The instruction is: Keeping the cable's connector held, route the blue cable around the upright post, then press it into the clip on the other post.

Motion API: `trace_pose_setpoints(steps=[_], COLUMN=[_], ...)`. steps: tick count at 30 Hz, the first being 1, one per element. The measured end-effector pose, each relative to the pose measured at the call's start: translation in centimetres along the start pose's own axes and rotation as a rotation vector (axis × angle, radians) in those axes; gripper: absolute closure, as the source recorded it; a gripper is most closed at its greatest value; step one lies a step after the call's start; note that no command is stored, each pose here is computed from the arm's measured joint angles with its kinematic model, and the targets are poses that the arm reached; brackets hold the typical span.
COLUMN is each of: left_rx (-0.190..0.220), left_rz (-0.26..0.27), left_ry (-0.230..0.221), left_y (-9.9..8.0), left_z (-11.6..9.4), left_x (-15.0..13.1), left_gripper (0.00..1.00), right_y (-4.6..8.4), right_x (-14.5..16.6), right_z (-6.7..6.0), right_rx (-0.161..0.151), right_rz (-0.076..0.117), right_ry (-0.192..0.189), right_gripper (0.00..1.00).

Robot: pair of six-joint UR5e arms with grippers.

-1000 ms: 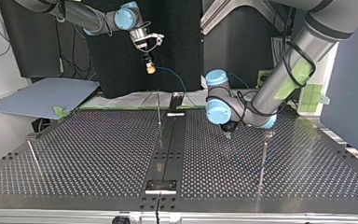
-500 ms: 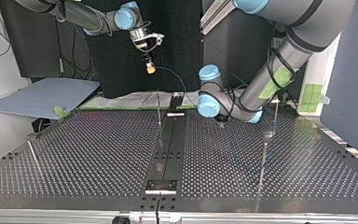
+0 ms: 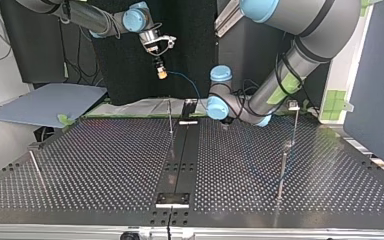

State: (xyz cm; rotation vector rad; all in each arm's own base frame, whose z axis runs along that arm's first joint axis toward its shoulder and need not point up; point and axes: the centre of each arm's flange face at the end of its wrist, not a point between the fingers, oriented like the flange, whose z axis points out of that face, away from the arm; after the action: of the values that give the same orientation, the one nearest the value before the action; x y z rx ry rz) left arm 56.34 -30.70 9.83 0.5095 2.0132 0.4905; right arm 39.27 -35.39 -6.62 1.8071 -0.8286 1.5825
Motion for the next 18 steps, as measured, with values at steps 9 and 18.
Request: trace_pose_setpoints(steps=[9, 18], left_rx=[0.112, 0.21], left_rz=[-0.062, -0.137], left_ry=[0.013, -0.021], left_y=[-4.2, -6.4], left_z=[0.8, 0.0], left_x=[2.8, 2.4], left_gripper=[0.02, 0.02], right_y=[0.0, -0.1], right_x=[0.1, 0.0], right_z=[0.0, 0.0], right_rx=[0.005, 0.01], right_rz=[-0.001, 0.0], right_ry=[0.005, 0.005], right_gripper=[1.0, 1.0])
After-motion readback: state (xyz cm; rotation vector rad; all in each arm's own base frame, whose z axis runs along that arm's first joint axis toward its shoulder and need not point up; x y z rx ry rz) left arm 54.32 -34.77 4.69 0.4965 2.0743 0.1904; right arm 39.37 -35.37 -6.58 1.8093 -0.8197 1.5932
